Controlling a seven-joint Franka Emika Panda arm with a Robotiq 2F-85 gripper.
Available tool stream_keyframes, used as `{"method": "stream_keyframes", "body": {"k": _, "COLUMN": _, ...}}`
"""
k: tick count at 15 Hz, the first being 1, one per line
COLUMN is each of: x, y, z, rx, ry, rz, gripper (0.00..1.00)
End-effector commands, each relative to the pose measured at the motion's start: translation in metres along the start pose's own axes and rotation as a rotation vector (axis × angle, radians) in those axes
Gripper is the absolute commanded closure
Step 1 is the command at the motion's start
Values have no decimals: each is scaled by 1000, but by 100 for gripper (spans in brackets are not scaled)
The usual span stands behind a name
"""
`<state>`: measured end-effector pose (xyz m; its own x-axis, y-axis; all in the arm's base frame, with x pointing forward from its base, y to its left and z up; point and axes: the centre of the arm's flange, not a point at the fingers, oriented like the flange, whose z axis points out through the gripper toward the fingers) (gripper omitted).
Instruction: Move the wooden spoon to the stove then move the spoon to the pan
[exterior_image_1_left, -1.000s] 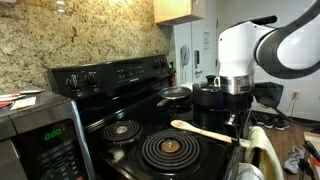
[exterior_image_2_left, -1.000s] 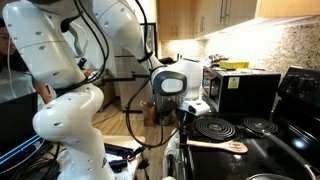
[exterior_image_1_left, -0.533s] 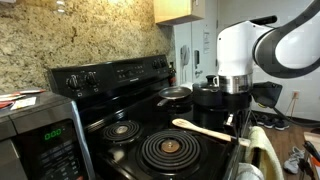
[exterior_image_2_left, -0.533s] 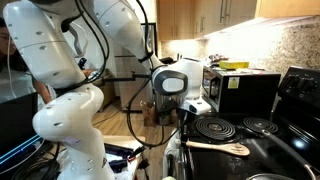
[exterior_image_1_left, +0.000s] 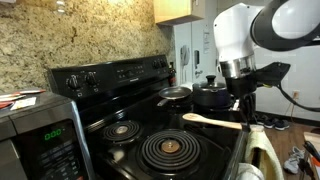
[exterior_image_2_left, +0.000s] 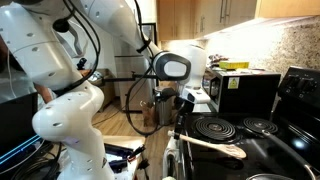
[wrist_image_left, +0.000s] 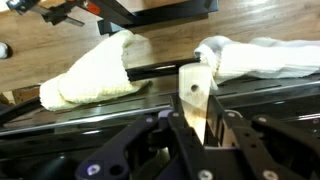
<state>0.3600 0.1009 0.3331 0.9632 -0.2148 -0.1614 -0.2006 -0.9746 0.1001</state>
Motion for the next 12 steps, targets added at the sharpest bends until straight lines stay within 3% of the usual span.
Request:
{"method": "stream_keyframes", "body": {"k": 1, "x": -32, "y": 15, "z": -67, "rx": -44, "ry": -22, "rz": 49, "gripper": 93}}
{"method": "stream_keyframes", "body": {"k": 4, "x": -44, "y": 24, "z": -111, "rx": -22, "ry": 20, "rz": 99, "gripper": 93}}
{"method": "stream_keyframes", "body": {"k": 5, "x": -34, "y": 16, "z": -83, "rx": -24, "ry": -4, "rz": 49, "gripper": 93}}
{"method": "stream_keyframes", "body": {"k": 6, "x": -38, "y": 18, "z": -95, "rx": -16, "ry": 18, "rz": 52, "gripper": 71}}
{"method": "stream_keyframes", "body": {"k": 11, "x": -36, "y": 16, "z": -85, "rx": -27, "ry": -5, "rz": 50, "gripper": 71}}
{"method": "stream_keyframes", "body": {"k": 12, "x": -36, "y": 16, "z": -84, "rx": -28, "ry": -8, "rz": 49, "gripper": 93}}
